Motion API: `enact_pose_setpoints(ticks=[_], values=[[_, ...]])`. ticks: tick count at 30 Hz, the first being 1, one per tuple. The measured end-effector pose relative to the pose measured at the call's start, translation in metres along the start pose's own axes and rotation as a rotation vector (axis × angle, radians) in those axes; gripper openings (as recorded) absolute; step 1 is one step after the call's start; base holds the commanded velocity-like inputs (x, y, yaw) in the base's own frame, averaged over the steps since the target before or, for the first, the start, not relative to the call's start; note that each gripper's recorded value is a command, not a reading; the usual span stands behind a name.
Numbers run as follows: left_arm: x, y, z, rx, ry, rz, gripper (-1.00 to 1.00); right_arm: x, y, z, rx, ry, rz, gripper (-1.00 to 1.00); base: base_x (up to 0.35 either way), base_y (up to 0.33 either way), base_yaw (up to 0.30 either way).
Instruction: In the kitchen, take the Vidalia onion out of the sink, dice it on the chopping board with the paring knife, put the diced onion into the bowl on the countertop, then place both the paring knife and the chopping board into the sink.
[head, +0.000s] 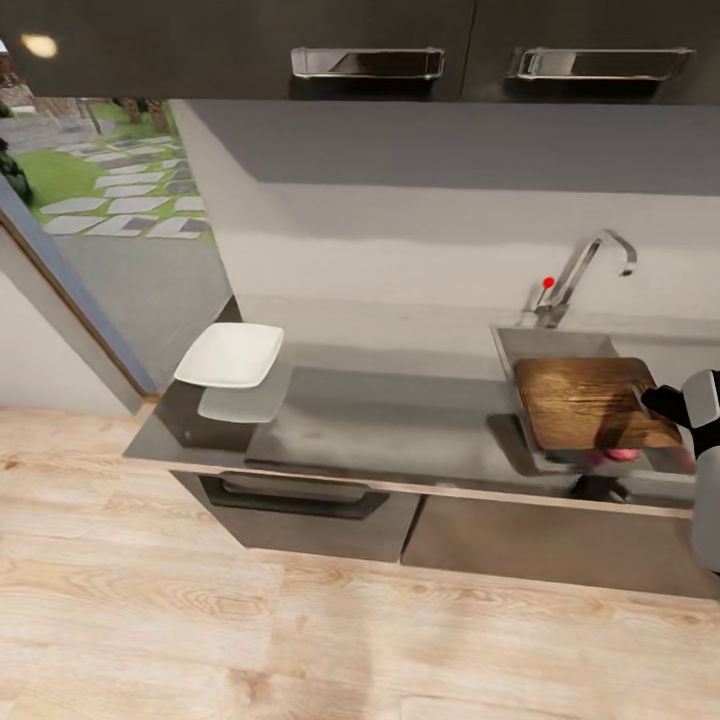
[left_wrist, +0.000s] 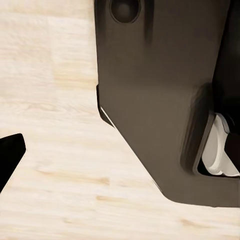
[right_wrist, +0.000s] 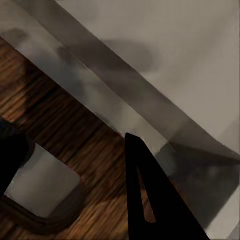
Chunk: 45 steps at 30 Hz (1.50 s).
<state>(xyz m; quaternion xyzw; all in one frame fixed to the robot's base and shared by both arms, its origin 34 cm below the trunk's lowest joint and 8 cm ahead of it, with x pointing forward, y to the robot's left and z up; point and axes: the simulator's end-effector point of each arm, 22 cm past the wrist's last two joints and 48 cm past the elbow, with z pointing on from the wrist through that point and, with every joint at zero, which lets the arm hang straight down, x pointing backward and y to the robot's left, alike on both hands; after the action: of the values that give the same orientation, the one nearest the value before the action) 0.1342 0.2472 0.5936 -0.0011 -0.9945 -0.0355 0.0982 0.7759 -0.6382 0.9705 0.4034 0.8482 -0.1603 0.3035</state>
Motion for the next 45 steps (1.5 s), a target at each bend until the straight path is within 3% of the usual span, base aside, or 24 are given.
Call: enact_pose_setpoints(ticks=[17,32,45], values=[[0.0,0.012,0.001,-0.016,0.001,0.003,1.0,0.001,0.0,0.0,0.002,0.003,-0.006,-1.0,0.192,0.257,0.0],[0.0,0.011,0.001,-0.015,0.002,0.005,1.0,0.002,0.0,0.001,0.005,0.007,-0.009,-1.0,-0.161,0.25,0.0],[0.0,0.011,0.001,-0.014,-0.001,0.006,1.0,0.002,0.0,-0.001,0.005,0.007,-0.015,-1.0,0.009,0.036,0.0]])
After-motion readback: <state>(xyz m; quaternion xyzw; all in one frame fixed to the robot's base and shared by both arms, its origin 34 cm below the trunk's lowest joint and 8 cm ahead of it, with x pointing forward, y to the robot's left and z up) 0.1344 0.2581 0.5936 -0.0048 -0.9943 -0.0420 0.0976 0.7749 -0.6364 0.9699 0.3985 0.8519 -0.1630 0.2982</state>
